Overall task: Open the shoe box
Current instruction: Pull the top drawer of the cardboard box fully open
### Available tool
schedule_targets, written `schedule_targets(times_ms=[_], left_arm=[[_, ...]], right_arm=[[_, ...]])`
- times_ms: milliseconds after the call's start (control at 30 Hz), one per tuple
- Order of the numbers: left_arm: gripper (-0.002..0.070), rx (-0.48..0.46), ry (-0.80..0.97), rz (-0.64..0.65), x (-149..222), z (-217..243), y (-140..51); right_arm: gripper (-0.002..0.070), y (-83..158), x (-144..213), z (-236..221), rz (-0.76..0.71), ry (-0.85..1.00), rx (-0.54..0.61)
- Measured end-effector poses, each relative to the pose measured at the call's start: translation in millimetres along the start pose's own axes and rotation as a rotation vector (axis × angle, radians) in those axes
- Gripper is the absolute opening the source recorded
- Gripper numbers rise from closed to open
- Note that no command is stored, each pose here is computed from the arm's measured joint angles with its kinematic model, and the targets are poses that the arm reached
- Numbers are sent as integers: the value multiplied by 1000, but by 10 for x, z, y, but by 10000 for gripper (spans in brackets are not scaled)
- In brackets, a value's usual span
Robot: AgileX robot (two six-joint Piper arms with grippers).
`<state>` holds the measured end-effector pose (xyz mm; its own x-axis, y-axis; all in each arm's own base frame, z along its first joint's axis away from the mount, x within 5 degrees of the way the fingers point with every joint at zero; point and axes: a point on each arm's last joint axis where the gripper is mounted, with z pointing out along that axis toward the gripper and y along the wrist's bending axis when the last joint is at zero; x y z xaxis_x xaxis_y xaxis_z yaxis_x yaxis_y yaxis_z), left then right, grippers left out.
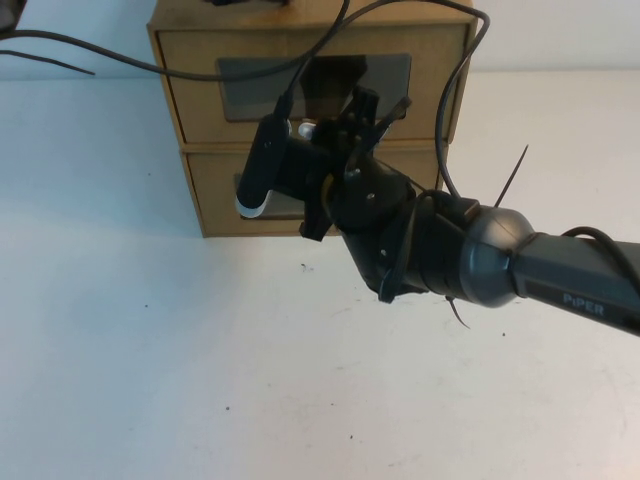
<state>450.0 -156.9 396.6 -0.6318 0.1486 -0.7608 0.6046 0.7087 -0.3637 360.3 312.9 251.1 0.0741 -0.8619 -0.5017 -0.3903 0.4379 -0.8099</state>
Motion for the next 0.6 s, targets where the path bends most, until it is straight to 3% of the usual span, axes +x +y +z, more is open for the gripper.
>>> schedule_targets(times_ms=[600], left_arm=[[-4,0,0,-16,0,0,0]], right_arm=[[182,-111,-118,57,28,-63,-2]])
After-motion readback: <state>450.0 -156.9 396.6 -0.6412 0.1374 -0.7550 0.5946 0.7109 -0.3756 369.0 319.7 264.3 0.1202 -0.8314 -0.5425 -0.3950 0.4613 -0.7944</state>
